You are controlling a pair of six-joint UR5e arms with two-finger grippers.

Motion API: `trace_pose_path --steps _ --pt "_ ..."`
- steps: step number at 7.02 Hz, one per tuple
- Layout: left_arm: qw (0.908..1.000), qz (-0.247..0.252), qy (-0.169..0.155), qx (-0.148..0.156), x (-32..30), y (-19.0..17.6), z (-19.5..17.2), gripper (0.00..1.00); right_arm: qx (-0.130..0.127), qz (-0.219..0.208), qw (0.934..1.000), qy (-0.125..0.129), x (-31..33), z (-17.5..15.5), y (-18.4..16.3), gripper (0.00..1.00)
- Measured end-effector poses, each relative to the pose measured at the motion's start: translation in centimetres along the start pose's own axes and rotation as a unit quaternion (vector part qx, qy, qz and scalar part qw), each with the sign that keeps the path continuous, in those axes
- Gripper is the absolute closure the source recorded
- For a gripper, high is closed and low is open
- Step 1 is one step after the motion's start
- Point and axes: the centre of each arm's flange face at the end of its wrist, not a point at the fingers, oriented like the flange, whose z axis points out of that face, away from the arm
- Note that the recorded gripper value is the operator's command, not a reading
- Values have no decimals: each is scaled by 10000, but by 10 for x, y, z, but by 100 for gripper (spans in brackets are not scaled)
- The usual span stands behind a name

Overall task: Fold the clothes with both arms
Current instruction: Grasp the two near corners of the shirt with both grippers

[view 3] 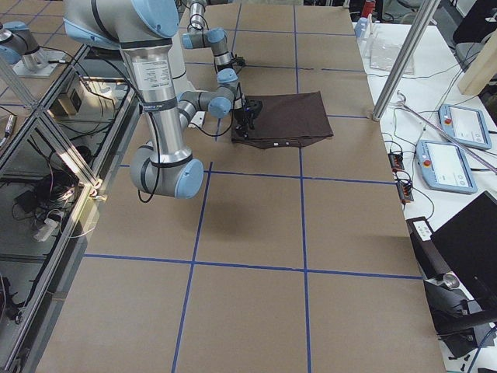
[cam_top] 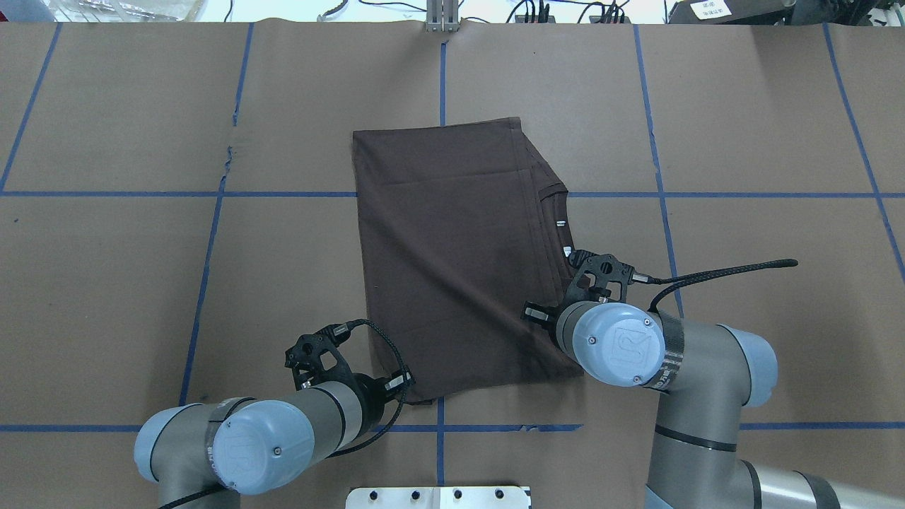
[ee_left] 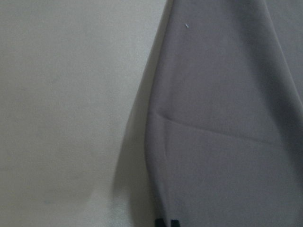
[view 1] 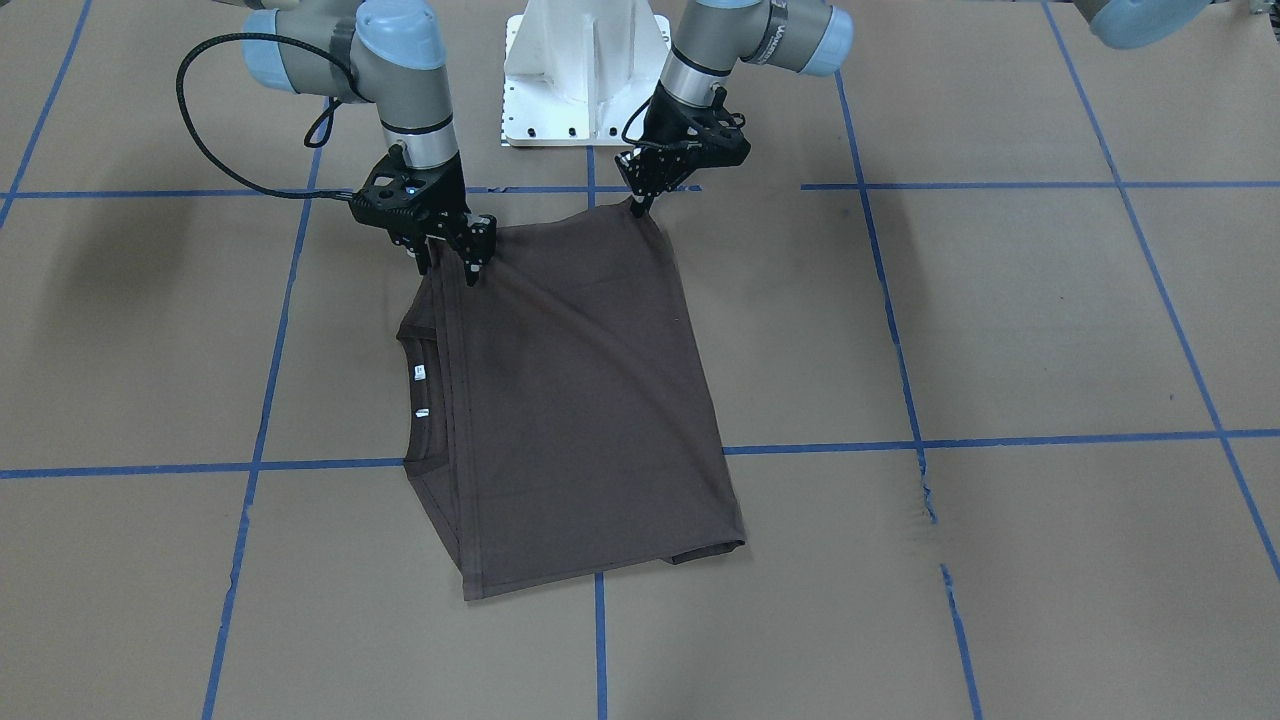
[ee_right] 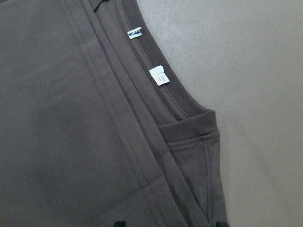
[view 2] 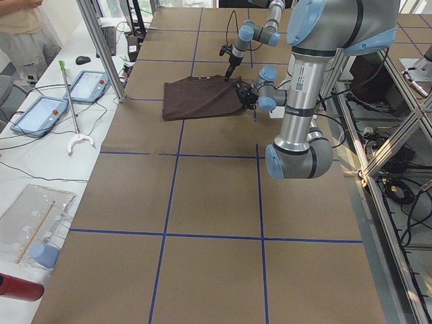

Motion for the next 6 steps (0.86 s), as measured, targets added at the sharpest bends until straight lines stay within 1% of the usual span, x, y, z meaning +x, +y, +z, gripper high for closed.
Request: trace_pose_path --steps 2,3,6 --pt "10000 -10 52 -38 4 1 -6 100 1 -15 10000 76 9 5 2 30" --pt "9999 -17 91 -60 6 1 -10 100 -7 -20 10000 86 10 5 4 33" --pt "9999 -21 111 -72 7 1 -13 100 -45 -34 9999 98 12 6 11 33"
